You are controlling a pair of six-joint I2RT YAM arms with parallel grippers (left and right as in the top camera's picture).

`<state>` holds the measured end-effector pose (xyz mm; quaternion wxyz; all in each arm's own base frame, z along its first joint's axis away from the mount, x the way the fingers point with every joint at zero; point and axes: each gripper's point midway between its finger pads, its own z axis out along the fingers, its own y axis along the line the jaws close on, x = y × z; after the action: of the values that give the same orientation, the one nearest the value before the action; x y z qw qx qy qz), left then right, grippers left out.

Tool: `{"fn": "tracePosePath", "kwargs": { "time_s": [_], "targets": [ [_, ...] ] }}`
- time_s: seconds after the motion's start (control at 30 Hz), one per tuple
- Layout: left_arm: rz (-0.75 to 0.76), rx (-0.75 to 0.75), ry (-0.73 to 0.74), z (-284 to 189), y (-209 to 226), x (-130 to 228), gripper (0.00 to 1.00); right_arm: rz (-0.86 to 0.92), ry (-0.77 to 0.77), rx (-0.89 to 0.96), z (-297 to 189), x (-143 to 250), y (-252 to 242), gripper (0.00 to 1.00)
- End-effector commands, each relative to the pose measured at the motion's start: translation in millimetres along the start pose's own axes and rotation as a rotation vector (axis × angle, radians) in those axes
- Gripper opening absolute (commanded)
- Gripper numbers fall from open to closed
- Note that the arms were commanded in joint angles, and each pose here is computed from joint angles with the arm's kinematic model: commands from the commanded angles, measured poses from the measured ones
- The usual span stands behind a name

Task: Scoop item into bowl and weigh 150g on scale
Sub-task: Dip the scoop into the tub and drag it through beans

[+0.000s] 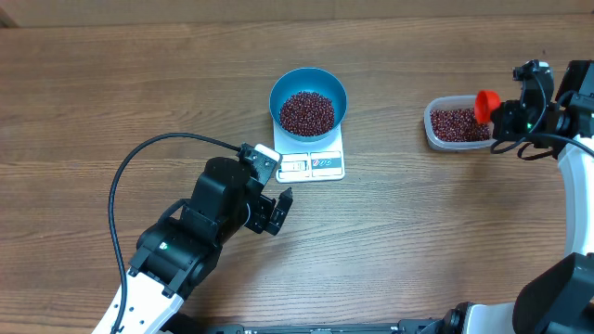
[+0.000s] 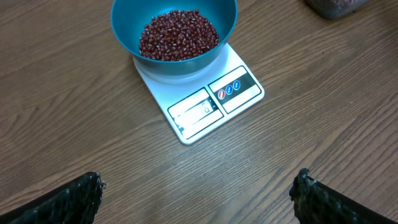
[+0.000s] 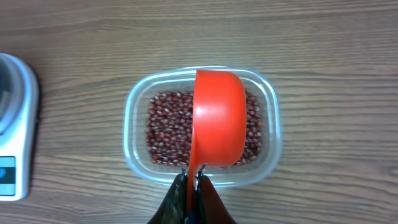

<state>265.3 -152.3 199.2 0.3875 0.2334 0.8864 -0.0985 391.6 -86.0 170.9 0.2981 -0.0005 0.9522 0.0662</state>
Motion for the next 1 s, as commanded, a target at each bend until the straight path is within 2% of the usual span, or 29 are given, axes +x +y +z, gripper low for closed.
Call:
{"fn": "tracePosePath", "kwargs": {
  "time_s": [0.0,0.5,0.97],
  "targets": [
    [-0.013,0.016,0.001,1,-4,0,1.00,-0.012,0.034,0.046,9,6,-10,0.04],
    [-0.013,0.016,0.001,1,-4,0,1.00,0.042,0.200,-0.003,62,43,-17,0.04],
    [-0.013,0.016,0.001,1,-4,0,0.99,0.010,0.101,0.028,71,19,-27,0.04]
  ]
}}
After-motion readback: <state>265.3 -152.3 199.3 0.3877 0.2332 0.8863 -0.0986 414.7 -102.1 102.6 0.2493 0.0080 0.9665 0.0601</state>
